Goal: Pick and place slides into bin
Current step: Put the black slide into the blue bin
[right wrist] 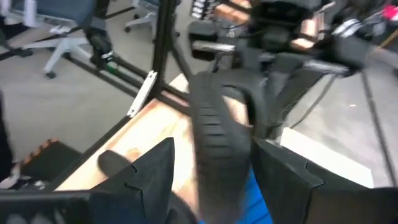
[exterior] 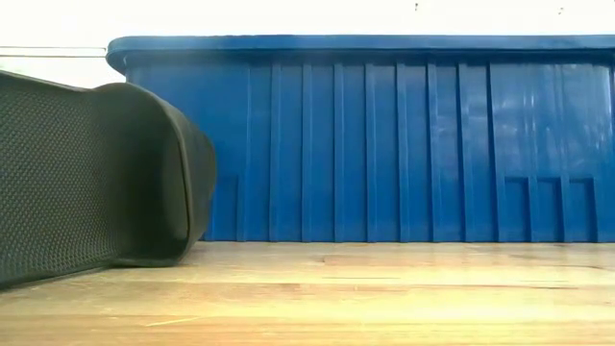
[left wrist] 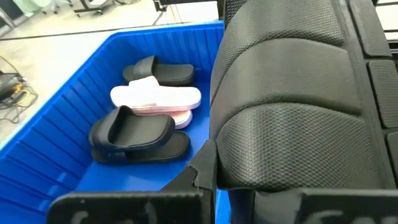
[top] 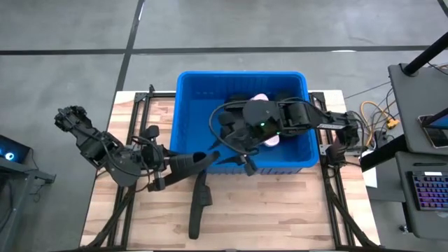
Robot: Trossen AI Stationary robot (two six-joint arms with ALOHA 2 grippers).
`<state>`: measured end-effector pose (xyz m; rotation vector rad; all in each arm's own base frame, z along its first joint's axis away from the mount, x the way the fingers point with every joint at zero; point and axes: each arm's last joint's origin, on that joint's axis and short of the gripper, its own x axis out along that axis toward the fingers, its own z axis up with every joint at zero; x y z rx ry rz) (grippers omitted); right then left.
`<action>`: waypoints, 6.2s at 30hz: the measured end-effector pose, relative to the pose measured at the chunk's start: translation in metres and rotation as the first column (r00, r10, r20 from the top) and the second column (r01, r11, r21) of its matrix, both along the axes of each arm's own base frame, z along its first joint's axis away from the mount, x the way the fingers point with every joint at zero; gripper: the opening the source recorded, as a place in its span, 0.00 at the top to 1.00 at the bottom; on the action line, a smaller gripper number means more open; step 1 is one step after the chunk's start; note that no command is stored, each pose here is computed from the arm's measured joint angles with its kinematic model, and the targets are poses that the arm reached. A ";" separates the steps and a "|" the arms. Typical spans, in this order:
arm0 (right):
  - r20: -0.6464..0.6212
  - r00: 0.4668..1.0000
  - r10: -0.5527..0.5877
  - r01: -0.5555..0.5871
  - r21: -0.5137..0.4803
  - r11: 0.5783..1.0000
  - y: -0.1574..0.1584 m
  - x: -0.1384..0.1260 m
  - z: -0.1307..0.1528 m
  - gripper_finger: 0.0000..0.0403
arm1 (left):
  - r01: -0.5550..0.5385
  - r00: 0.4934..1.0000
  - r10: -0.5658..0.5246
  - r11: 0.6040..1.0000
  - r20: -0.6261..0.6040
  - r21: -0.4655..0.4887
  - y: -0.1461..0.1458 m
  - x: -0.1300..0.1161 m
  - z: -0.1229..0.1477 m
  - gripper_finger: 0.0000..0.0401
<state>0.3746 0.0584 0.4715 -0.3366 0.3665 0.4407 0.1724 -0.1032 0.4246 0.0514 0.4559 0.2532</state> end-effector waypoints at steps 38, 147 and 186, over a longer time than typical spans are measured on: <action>-0.234 0.960 -0.155 0.118 -0.163 0.979 -0.023 -0.028 -0.012 0.90 | -0.157 0.981 0.133 0.973 0.144 0.170 0.022 -0.022 0.023 0.24; 0.329 0.751 0.573 -0.660 0.364 0.657 -0.147 -0.069 -0.045 0.71 | 0.061 0.980 -0.068 0.997 0.185 0.047 0.036 0.104 0.045 1.00; 0.099 0.843 -0.529 0.200 0.855 0.479 -0.171 -0.066 -0.051 0.81 | -0.531 0.825 0.553 0.688 0.117 0.494 0.061 0.076 0.037 1.00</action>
